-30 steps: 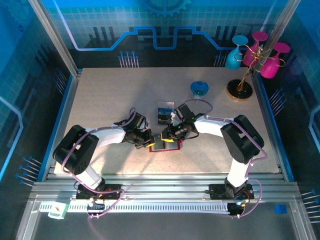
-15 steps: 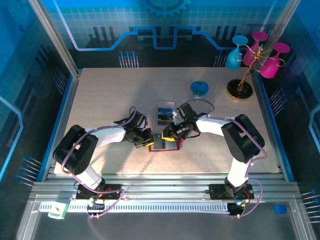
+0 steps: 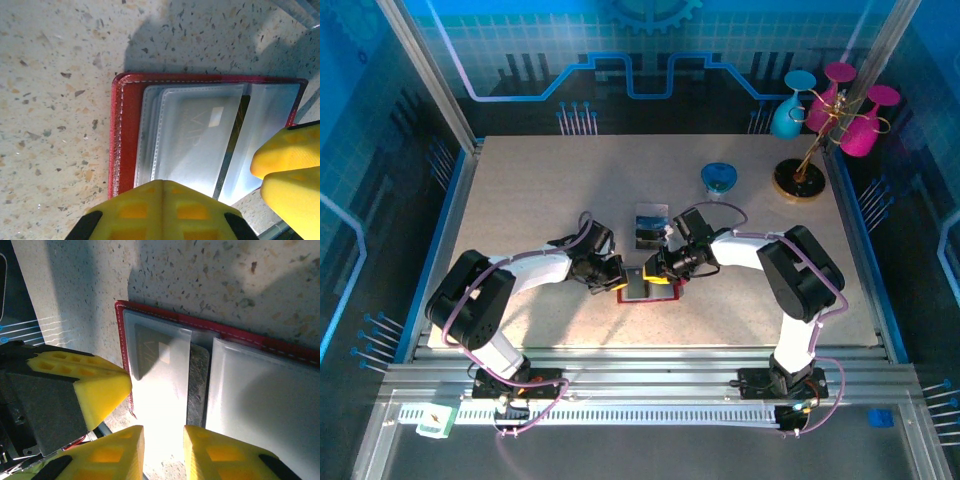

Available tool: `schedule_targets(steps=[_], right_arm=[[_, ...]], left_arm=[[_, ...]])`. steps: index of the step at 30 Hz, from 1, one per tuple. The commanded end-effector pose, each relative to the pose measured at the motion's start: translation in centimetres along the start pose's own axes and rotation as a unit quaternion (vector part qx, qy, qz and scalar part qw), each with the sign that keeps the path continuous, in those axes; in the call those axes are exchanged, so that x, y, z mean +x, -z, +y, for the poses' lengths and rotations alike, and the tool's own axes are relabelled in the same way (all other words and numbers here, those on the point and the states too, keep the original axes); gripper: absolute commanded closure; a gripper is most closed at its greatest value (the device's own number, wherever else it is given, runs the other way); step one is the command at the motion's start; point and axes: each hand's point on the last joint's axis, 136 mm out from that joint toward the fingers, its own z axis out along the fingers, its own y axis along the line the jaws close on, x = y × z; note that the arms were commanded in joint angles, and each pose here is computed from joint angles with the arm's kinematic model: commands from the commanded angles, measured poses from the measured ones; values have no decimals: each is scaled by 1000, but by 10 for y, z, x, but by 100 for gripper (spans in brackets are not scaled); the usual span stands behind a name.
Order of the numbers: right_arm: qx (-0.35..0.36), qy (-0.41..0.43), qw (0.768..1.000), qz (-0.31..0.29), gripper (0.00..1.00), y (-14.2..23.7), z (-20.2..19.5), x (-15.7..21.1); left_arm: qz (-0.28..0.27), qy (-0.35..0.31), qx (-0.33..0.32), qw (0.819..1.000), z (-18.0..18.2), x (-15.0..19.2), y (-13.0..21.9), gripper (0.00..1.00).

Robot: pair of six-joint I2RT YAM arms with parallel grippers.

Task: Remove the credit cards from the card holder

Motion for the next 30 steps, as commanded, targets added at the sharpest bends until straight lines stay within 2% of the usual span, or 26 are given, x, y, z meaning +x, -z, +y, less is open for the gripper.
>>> schedule_targets(steps=[1,16,30], right_arm=[[-3,-15,1000,13,73,-5,-8,4],[24,-21,999,29,73,-14,-25,10],[5,-15,1000,23,77,-12,-12,8]], left_arm=[[2,-6,-13,1000,3,-1,1,96],[16,0,-31,999,14,5,-6,99],[24,-1,-31,999,12,7,-11,100]])
